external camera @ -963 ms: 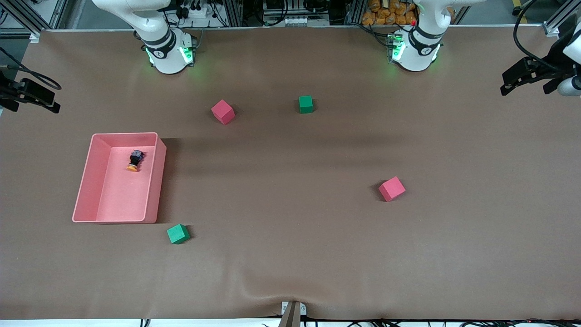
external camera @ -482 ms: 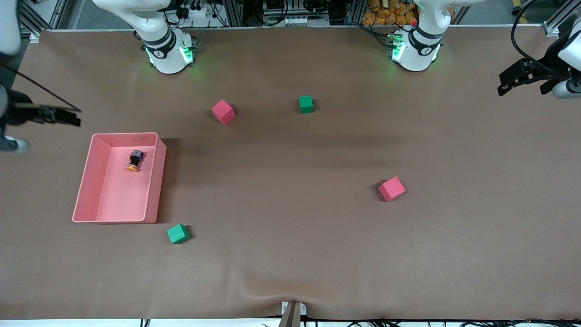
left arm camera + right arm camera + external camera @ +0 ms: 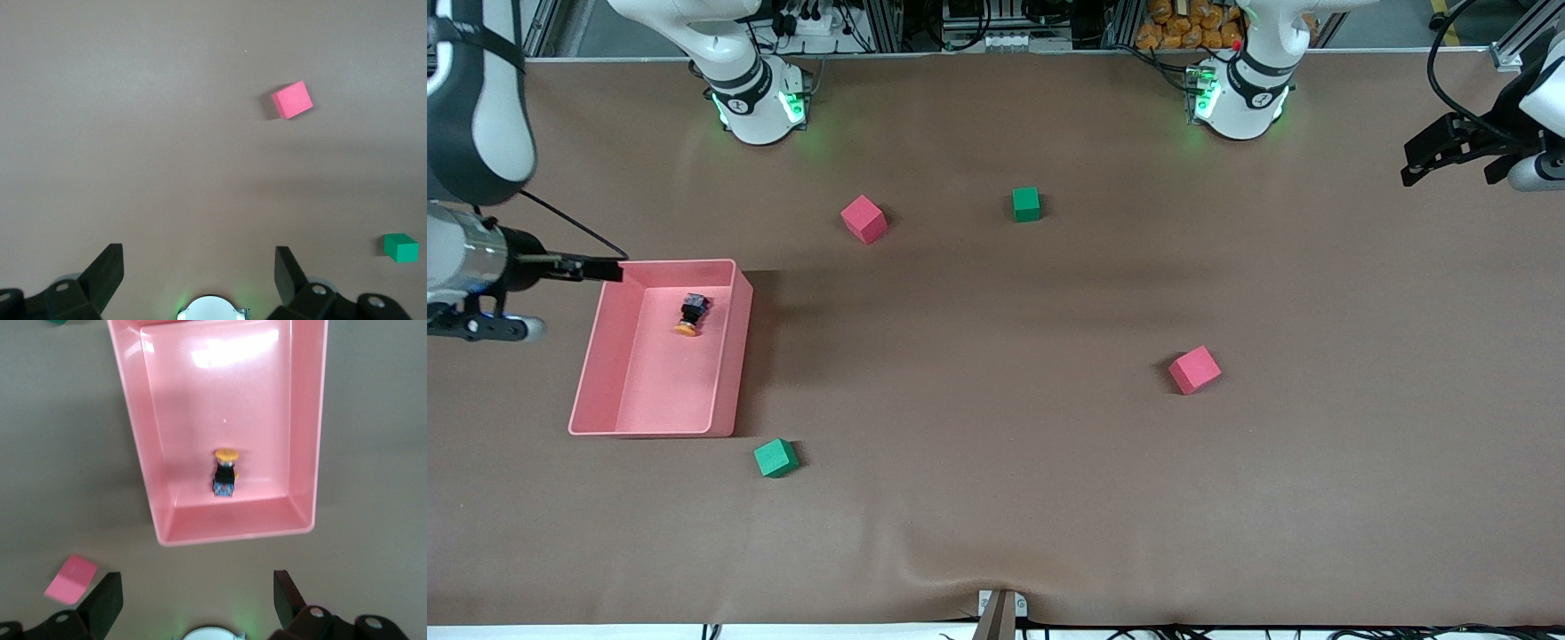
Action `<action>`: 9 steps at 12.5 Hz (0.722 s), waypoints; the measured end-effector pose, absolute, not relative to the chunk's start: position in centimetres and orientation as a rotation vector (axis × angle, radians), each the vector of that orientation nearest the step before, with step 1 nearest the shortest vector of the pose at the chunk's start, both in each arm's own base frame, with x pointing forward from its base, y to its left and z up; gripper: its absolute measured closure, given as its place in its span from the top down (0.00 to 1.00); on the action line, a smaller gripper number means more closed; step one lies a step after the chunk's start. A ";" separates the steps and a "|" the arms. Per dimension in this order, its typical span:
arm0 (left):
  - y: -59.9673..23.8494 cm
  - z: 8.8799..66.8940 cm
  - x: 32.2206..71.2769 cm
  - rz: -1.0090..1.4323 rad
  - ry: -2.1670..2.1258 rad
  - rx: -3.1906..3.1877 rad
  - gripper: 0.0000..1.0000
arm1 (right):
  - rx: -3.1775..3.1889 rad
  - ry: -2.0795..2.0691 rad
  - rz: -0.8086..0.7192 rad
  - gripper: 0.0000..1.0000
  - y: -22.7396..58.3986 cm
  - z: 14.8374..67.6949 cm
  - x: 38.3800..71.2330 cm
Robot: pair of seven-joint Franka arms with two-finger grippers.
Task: Place and upright button with both arms
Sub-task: 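Lower the right gripper into the tray and grasp the yellow button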
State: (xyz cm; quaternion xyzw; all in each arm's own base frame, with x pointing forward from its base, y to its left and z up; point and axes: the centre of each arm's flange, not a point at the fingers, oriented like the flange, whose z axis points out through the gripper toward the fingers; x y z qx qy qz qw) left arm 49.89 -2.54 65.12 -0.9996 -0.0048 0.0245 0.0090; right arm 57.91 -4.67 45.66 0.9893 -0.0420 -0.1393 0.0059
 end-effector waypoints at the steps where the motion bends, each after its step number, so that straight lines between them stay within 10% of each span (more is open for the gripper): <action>1: -2.6 65.1 49.9 0.078 -0.012 -3.122 1.00 | 3.101 -0.144 -0.390 1.00 -5.2 42.9 57.9; 9: -3.4 64.5 50.2 0.102 0.012 -3.120 1.00 | 3.107 -0.165 -0.297 1.00 -6.0 26.6 52.1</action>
